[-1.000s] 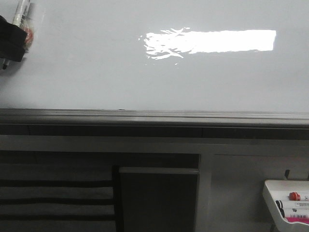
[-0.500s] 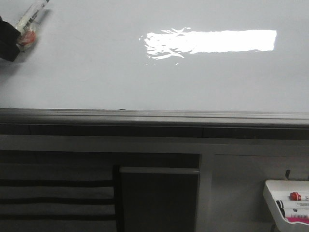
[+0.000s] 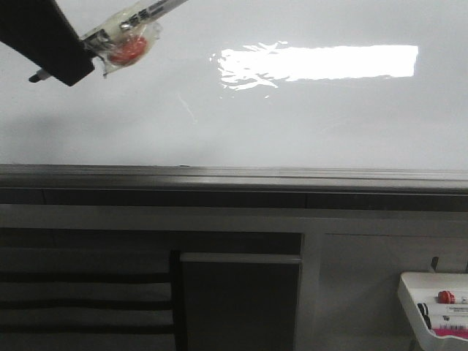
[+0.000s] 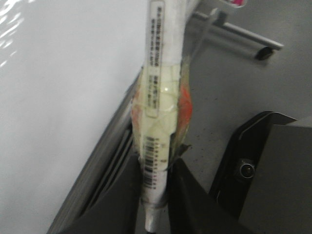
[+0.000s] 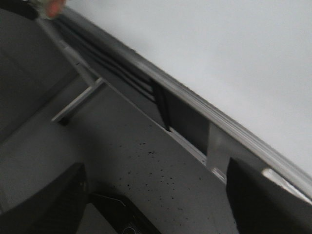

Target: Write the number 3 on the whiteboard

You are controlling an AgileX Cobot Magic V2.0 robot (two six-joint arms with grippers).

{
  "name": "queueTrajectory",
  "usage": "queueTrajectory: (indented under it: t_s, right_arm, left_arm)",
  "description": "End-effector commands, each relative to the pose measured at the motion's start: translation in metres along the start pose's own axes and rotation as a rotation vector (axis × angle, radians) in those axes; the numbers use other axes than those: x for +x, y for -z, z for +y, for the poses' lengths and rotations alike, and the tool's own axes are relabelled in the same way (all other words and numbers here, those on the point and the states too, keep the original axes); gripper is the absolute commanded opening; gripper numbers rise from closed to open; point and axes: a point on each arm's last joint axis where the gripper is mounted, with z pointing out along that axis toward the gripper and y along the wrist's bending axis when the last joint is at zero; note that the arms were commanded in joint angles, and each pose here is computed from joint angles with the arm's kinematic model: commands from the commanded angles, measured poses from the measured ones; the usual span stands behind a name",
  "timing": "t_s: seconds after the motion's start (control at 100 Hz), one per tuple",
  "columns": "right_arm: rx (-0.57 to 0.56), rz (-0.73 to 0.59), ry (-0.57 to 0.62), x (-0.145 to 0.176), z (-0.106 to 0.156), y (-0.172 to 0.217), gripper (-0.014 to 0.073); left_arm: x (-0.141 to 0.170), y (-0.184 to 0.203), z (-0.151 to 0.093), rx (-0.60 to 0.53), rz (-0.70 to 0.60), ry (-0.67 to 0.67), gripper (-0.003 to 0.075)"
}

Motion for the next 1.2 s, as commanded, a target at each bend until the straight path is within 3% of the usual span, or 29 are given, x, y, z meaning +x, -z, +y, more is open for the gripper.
queueTrajectory:
  t_s: [0.0, 0.21, 0.4, 0.56, 0.73, 1.07, 1.19]
  right_arm:
    - [-0.098, -0.064, 0.14, -0.031, 0.001, -0.011, 0.0524]
    - [-0.25, 0.0, 0.384, -0.074, 0.014, -0.055, 0.0524]
    - [-0.345, 0.007, 0.514, -0.101, 0.03, -0.085, 0.0524]
    - [-0.394, 0.018, 0.589, -0.104, 0.039, -0.103, 0.0503]
    - [-0.408, 0.03, 0.591, -0.102, 0.04, -0.113, 0.0377]
    - [-0.422, 0.036, 0.569, -0.102, 0.039, -0.12, 0.0353]
    - [-0.441, 0.032, 0.559, -0.102, 0.041, -0.119, 0.0268]
  left_arm:
    - [-0.017, 0.016, -0.011, 0.027, -0.113, -0.086, -0.0019]
    - [-0.022, 0.012, -0.025, 0.066, -0.104, -0.153, -0.0019]
    - [-0.024, 0.01, -0.031, 0.087, -0.102, -0.202, -0.0019]
    - [-0.024, 0.01, -0.031, 0.087, -0.103, -0.212, -0.0019]
    - [-0.024, 0.01, -0.031, 0.087, -0.103, -0.216, -0.0019]
    - [-0.025, 0.01, -0.031, 0.085, -0.104, -0.216, -0.0019]
    - [-0.025, 0.01, -0.031, 0.085, -0.104, -0.216, -0.0019]
